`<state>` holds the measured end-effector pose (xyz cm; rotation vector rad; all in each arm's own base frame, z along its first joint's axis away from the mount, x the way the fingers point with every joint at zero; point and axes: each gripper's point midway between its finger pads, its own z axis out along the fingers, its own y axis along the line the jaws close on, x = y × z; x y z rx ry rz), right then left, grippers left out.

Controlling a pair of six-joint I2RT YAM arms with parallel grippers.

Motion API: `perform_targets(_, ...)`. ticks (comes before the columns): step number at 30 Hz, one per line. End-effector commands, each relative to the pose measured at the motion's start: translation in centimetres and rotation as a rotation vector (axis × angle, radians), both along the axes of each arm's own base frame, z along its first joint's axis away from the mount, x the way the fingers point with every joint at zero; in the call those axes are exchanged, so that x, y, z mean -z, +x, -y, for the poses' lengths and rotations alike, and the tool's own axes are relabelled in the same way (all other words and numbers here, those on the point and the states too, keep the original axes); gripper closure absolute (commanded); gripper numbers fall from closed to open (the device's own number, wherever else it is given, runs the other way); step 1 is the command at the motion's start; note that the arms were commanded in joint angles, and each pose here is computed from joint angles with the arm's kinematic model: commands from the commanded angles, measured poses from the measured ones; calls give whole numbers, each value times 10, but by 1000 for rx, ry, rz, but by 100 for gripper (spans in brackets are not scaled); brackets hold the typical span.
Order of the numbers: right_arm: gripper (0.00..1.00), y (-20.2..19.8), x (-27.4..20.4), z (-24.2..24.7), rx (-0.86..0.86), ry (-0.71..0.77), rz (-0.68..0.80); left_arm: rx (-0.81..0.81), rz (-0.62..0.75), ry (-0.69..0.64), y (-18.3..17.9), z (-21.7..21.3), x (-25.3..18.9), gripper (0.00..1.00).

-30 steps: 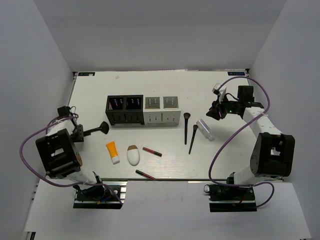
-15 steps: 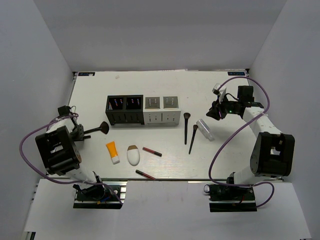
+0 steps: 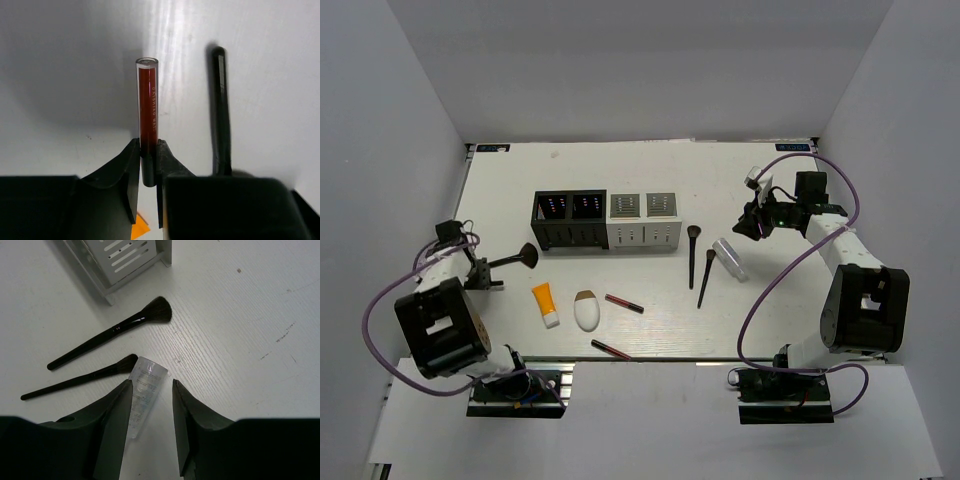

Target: Organize the makeup

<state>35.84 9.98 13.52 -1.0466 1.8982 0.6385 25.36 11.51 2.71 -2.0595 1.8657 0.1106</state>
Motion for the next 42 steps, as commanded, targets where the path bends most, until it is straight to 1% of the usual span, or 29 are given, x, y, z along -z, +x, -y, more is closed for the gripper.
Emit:
perform_targets(1,57,2,-6,1,-8,5,22,125,109,101,15,-6,-40,100)
perform_targets(2,57,2,-7,1,-9,7,22,153,156,129,26,-9,-56,100)
perform_targets(3,57,3,-7,0,-11,9,24,187,177,146,29,-9,-64,100)
perform_targets(5,57,2,-7,0,-13,11,24,270,237,203,39,-11,-98,100)
perform_targets(6,57,2,-8,-1,-18,15,27,325,239,234,40,-12,-108,100)
perform_targets(8,57,2,-9,-1,-18,18,26,415,315,285,48,-6,-139,100)
perform_targets(9,57,2,-9,-2,-20,21,25,488,328,319,50,-4,-148,100)
perform_targets(11,57,1,-9,-3,-24,25,19,653,480,337,67,19,-177,100)
perform_targets(12,58,1,-9,-3,-26,27,19,778,516,367,73,30,-184,100)
perform_targets(13,58,1,-9,-4,-29,27,17,914,652,373,87,56,-204,100)
perform_targets(14,58,0,-8,-5,-34,28,7,977,681,379,91,66,-203,100)
perform_targets(15,58,-1,-8,-5,-41,26,9,1026,735,400,99,74,-213,100)
perform_targets(16,59,-2,-7,-6,-52,20,14,1077,751,380,105,83,-211,100)
perform_targets(17,59,-3,-7,-7,-61,18,14,1136,795,401,113,95,-221,100)
perform_targets(19,59,-2,-7,-6,-68,5,23,1217,815,382,125,112,-218,100)
perform_targets(20,59,-3,-7,-5,-70,1,22,1287,839,415,132,126,-229,100)
perform_targets(22,59,-3,-9,-5,-71,-5,28,1353,824,445,143,139,-230,100)
perform_targets(23,59,-3,-8,-4,-70,-7,24,1428,792,455,149,154,-220,100)
perform_targets(24,59,-4,-9,-4,-69,-7,24,1454,798,485,155,160,-228,100)
perform_targets(25,59,-4,-10,-4,-69,-8,26,1472,762,515,162,160,-222,100)
perform_targets(26,59,-5,-10,-4,-68,-7,25,1495,769,535,165,171,-225,100)
perform_targets(28,59,-6,-13,-4,-62,-9,28,1503,768,575,170,175,-227,100)
perform_targets(32,59,-9,-14,-3,-48,-11,24,1471,713,646,181,177,-212,100)
perform_targets(33,59,-11,-14,-2,-44,-11,22,1471,694,647,179,180,-202,100)
perform_targets(35,59,-11,-15,-1,-37,-14,21,1440,696,689,183,177,-199,100)
perform_targets(39,59,-13,-15,0,-32,-17,14,1430,645,718,190,177,-180,100)
perform_targets(42,59,-12,-16,0,-29,-20,13,1469,624,716,193,185,-169,100)
